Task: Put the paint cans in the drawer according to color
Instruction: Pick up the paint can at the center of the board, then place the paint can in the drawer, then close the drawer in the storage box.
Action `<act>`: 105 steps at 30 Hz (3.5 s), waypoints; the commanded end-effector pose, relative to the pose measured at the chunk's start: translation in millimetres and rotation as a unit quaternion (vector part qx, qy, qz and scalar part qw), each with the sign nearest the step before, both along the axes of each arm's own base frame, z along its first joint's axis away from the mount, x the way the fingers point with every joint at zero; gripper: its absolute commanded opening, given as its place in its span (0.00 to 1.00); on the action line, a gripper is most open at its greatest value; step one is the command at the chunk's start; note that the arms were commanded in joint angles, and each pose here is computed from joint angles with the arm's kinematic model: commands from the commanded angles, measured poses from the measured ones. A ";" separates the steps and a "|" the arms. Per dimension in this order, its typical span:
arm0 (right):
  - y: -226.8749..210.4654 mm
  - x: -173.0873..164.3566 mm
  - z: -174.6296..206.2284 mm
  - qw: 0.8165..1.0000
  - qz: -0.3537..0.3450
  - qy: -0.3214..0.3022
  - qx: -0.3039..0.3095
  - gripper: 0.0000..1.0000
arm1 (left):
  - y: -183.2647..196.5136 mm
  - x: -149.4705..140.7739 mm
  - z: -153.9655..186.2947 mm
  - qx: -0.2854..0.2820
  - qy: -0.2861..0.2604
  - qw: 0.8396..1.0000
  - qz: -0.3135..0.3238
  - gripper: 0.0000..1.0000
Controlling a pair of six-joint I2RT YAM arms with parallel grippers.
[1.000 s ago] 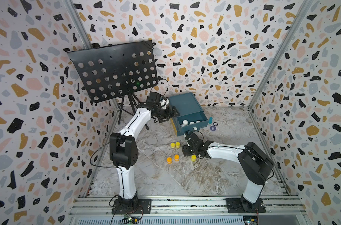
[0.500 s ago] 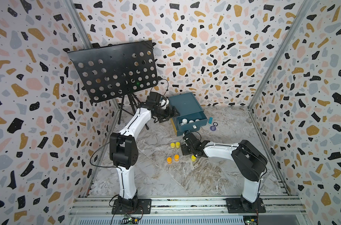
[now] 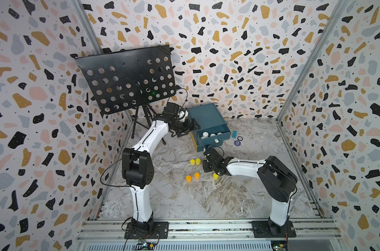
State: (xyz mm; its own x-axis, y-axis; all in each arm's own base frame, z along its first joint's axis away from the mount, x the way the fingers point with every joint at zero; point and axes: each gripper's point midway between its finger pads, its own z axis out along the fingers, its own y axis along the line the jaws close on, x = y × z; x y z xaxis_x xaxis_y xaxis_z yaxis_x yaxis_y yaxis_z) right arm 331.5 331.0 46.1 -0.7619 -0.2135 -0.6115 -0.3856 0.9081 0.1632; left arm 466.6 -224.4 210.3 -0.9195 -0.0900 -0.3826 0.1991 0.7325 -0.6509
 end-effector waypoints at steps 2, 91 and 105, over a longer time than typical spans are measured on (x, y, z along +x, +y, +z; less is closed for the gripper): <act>-3.1 -15.1 42.7 0.999 0.013 -0.031 0.009 0.34 | 6.5 -3.3 -17.9 0.016 0.025 1.000 0.004 1.00; -74.0 16.9 197.8 0.991 -0.038 -0.092 0.091 0.07 | 7.7 -2.2 -27.1 0.015 0.039 0.999 0.007 1.00; -50.5 69.9 198.2 0.986 -0.070 -0.091 0.120 0.00 | 6.5 -2.3 -27.2 0.012 0.041 0.999 0.005 1.00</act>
State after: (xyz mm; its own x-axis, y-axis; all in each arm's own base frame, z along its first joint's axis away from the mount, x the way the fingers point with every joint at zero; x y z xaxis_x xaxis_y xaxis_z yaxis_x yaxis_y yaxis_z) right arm 385.6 274.3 214.3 -0.6944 -0.0259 -0.7192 -0.3054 0.9155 0.2619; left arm 466.9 -223.9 208.4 -0.9249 -0.0932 -0.3686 0.1918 0.7227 -0.6640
